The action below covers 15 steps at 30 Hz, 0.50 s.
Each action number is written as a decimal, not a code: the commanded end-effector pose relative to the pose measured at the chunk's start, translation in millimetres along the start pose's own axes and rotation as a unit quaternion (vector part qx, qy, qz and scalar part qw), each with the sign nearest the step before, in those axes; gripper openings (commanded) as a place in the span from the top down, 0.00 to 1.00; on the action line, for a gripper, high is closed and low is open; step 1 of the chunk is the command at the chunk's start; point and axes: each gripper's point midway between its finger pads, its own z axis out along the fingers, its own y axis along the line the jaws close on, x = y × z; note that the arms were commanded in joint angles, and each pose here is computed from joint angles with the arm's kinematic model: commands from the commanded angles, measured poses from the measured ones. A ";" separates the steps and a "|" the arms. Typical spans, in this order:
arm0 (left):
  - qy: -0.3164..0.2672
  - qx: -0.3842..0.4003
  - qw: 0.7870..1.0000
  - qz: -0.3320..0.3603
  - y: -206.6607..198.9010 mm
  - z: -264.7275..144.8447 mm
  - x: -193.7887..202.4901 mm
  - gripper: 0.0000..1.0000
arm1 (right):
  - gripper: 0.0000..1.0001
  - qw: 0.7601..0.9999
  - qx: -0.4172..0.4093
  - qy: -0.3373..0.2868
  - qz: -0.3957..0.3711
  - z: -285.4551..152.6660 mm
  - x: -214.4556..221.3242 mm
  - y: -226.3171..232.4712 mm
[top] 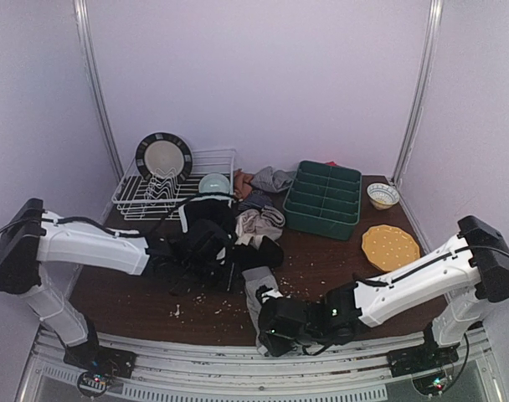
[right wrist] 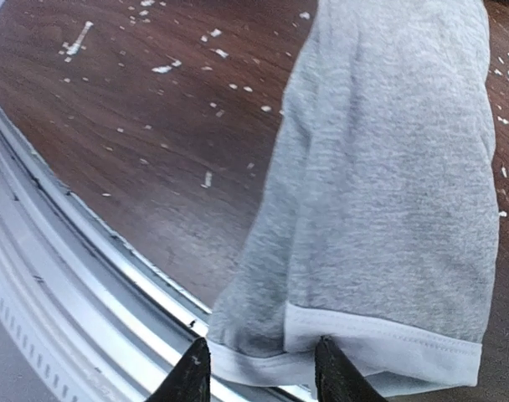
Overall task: Roll the underwear
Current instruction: Rotate the underwear at the center of the board.
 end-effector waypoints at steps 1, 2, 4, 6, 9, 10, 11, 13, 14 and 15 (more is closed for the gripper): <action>-0.044 -0.031 0.998 -0.021 24.1 -31.1 -0.8 0.62 | 0.59 0.997 0.072 0.007 -0.001 8.3 5.2 -34.6; -0.047 -0.036 0.998 -0.022 28.6 -35.6 1.0 0.61 | 0.60 0.996 0.087 0.009 0.001 8.4 8.2 -44.5; -0.054 -0.042 0.997 -0.021 34.6 -43.3 2.5 0.60 | 0.60 0.995 0.104 0.011 0.003 6.6 12.7 -59.8; -0.058 -0.050 0.997 -0.018 39.0 -48.0 2.8 0.58 | 0.60 0.992 0.123 0.016 0.006 4.6 18.1 -76.7; -0.063 -0.055 0.996 -0.007 39.2 -50.3 -0.6 0.57 | 0.60 0.989 0.144 0.026 0.005 2.2 24.6 -98.5; -0.065 -0.055 0.996 -0.004 38.0 -50.6 -3.3 0.56 | 0.60 0.988 0.151 0.029 0.005 1.3 26.0 -105.3; -0.065 -0.055 0.996 0.001 35.9 -50.0 -5.1 0.55 | 0.60 0.987 0.158 0.033 0.003 0.2 26.9 -111.5; -0.068 -0.054 0.996 0.011 29.5 -49.4 -13.1 0.55 | 0.60 0.984 0.175 0.040 -0.001 -3.7 28.0 -125.9; -0.067 -0.054 0.996 0.016 26.7 -47.9 -16.3 0.55 | 0.60 0.983 0.180 0.041 -0.004 -6.2 27.9 -131.1; -0.067 -0.054 0.996 0.022 23.3 -46.5 -19.9 0.54 | 0.60 0.982 0.186 0.043 -0.006 -9.4 27.2 -137.6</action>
